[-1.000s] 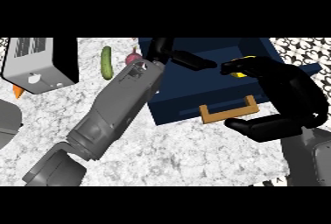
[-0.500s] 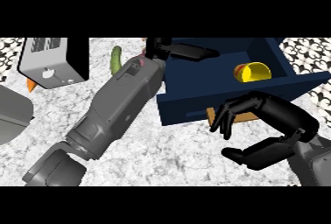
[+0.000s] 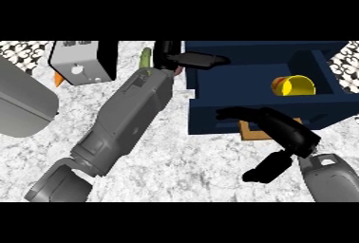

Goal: Pick up the cup, place it into the drawer and close the drawer

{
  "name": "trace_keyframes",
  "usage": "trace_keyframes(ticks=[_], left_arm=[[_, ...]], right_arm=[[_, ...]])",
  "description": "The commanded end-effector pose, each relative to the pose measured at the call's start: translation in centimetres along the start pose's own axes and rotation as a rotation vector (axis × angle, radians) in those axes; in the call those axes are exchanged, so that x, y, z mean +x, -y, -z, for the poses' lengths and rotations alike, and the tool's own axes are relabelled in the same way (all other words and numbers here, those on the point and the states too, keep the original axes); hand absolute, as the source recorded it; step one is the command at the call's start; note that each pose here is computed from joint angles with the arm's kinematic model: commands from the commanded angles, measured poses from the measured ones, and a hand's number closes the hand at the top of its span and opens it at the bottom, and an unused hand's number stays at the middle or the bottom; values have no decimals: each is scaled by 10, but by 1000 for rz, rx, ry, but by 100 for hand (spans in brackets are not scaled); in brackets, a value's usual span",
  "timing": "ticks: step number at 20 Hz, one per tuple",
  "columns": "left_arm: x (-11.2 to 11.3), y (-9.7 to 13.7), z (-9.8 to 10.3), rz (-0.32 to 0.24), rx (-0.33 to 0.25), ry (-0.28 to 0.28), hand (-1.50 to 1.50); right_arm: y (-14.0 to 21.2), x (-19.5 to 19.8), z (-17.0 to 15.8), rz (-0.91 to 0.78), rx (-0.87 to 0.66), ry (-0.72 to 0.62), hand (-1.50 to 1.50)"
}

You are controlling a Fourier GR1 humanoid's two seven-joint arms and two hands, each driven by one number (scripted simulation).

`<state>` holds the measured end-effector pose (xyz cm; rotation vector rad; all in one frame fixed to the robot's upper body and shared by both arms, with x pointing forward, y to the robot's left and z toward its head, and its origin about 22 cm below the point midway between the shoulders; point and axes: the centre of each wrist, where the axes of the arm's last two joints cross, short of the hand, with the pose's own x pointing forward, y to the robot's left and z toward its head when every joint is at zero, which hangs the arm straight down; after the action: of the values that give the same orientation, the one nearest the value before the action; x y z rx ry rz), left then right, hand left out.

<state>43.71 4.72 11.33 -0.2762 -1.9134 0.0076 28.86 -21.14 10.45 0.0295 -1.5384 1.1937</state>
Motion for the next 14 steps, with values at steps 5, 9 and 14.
trace_keyframes(ticks=[5, 9, 14], left_arm=[[-11, -8, -15, -64, 8, 12, -150], [-24, -49, -29, -69, 19, 2, -150], [-20, -66, -34, -94, 22, 9, -150]], right_arm=[[-24, -73, 33, -108, 109, -166, -150], [-37, -107, 50, -98, 83, -247, 150], [-16, -130, 59, -84, -23, -185, 150]])
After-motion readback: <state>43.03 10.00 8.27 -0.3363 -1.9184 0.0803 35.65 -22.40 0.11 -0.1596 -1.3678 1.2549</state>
